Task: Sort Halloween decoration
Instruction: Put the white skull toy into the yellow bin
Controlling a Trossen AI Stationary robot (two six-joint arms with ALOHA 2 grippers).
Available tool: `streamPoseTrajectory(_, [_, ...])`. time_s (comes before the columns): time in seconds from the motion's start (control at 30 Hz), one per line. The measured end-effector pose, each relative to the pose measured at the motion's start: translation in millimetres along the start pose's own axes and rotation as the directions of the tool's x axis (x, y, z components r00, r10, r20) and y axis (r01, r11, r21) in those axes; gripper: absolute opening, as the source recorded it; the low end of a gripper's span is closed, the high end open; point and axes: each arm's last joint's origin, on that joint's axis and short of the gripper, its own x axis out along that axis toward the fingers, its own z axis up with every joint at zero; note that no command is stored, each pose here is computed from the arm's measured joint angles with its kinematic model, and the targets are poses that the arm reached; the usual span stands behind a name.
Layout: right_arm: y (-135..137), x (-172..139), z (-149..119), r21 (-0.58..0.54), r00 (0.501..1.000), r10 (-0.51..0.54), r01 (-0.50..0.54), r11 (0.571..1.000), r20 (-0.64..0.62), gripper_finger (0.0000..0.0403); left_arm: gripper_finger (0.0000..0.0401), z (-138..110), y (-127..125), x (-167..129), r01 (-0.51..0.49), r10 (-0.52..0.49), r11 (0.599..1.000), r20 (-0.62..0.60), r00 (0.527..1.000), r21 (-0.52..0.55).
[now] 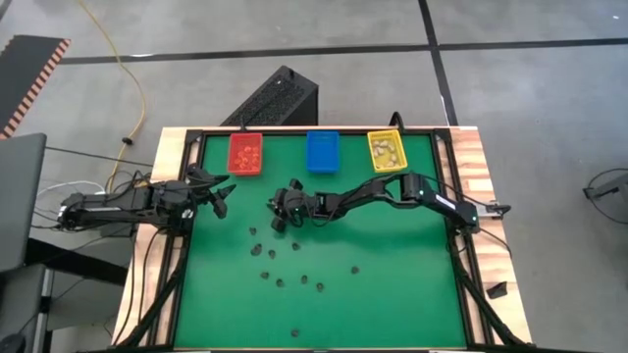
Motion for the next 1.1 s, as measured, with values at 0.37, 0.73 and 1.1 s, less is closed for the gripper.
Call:
streamPoseTrajectory(0.37, [1,-69,90,-0.172,0.999,0.037,-0.034,0.985,0.014,0.0094,0.0169,0,0,0,0.000,0.000,1.000,0.000,1.000,0.001])
streamPoseTrajectory(0.73, [-31,-185,122,-0.343,0.985,-0.140,0.096,0.934,-0.105,0.0094,0.0169,0,0,0,0.000,0.000,1.000,-0.002,1.000,0.003])
streamPoseTrajectory(1.1, [-91,-280,61,-0.099,0.906,-0.420,0.424,0.900,0.056,0.0094,0.0169,0,0,0,0.000,0.000,1.000,-0.001,1.000,0.003])
